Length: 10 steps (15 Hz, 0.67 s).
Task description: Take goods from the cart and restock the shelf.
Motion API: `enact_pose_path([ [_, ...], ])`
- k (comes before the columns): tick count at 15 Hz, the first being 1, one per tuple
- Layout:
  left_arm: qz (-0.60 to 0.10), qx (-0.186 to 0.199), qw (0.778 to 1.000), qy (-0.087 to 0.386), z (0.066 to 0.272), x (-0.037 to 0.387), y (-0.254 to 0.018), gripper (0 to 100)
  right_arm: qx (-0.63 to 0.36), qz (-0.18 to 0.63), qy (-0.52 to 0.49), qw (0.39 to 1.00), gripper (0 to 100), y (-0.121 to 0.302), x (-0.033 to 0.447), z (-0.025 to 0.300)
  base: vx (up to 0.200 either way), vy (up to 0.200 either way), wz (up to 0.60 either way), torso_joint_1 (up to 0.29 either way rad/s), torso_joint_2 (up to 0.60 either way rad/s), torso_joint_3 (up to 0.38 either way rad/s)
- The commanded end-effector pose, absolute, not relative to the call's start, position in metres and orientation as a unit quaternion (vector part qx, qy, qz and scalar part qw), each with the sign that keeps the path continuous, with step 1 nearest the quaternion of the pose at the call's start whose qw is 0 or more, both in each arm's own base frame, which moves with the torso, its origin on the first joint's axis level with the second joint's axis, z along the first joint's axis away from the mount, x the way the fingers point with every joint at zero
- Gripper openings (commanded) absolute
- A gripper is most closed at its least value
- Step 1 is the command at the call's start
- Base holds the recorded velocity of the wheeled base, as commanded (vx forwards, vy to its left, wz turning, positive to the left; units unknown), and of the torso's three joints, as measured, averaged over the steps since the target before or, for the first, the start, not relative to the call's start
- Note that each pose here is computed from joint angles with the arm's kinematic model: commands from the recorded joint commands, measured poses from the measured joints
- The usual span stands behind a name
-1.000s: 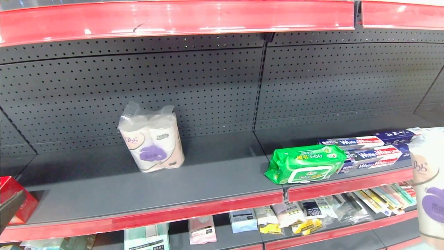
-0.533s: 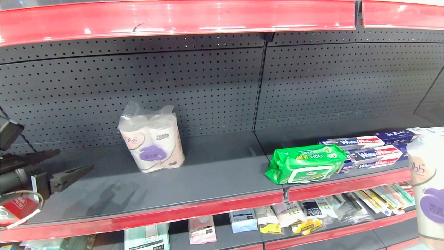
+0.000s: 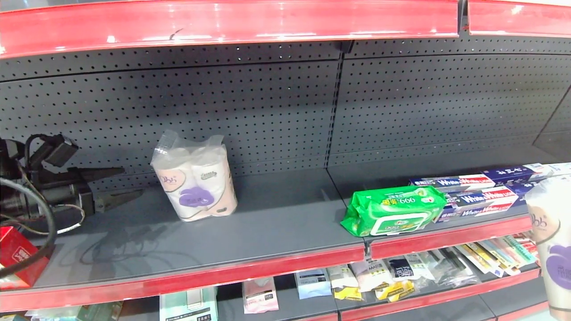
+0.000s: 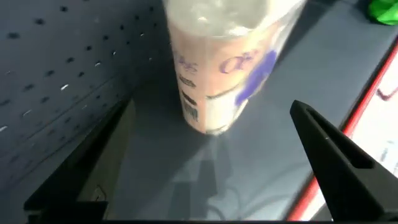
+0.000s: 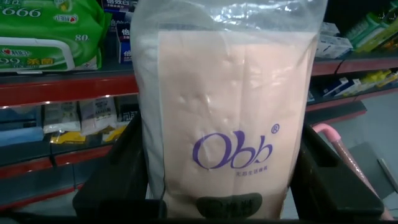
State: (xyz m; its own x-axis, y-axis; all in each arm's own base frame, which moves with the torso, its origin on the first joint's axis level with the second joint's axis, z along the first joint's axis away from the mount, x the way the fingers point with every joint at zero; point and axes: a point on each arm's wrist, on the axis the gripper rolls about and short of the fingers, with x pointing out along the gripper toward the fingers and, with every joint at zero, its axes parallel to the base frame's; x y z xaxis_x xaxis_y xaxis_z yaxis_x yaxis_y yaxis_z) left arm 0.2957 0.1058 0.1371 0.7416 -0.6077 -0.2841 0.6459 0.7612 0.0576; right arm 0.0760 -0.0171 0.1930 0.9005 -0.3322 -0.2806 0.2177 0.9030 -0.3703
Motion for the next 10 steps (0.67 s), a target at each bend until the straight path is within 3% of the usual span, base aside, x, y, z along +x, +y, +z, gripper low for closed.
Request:
enact_pose_path([
  [1,-0.363,0.047,0.920,0.139,0.107,0.320,0.116,100,-0.169,-0.143,0.176,0.959,0,-0.017,0.077,0.192,0.000,0.000,0.00,0.000,0.00,0.000],
  [10,-0.462,0.038,0.882,0.083,0.100,0.366,0.104,100,-0.173,-0.152,0.189,0.955,0,-0.019,0.083,0.190,0.000,0.000,0.00,0.000,0.00,0.000],
])
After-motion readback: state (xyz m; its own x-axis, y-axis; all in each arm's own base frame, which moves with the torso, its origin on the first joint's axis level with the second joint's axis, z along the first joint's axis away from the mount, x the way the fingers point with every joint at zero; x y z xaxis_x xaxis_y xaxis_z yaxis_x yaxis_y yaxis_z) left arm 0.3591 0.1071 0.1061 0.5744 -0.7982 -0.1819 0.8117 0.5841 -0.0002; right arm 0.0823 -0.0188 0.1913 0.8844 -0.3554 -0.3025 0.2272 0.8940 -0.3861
